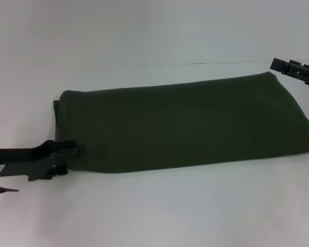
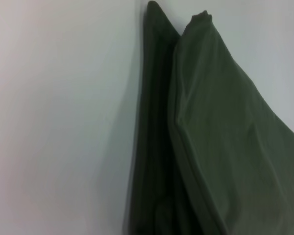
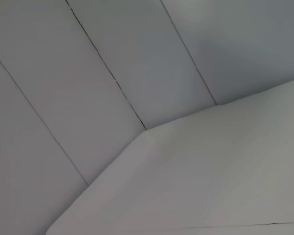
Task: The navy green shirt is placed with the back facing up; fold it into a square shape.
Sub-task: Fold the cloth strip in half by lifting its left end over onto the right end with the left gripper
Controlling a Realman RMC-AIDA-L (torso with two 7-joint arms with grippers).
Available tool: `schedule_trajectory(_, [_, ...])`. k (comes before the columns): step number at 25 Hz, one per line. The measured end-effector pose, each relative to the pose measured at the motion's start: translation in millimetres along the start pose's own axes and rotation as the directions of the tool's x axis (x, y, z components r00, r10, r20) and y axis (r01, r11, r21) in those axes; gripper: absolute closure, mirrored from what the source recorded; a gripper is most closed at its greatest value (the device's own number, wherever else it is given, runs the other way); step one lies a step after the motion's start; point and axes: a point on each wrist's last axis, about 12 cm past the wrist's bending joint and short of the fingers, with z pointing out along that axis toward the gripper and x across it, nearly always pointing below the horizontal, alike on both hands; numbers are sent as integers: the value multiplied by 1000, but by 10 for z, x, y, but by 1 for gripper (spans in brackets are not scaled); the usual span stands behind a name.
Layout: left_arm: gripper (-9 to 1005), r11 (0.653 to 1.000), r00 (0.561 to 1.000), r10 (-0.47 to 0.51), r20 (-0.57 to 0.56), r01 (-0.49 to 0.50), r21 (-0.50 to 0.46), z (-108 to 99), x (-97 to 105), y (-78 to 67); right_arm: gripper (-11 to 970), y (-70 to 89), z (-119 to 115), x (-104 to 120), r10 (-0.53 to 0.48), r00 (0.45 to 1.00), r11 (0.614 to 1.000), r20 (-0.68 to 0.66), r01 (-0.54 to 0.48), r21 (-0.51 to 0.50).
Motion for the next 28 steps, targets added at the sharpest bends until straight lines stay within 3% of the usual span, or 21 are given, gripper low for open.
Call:
schedule_trajectory(21, [108,1000,997,1,82,-1,-3,-89,-111,15,43,-10,-15,-6,2,1000,1000,8,-3,5])
schedule_trajectory(28, [108,1000,998,5,56,-6,15,-96,-88,-12,43,-11,-19,-5,3,1000,1000,10,-4,6])
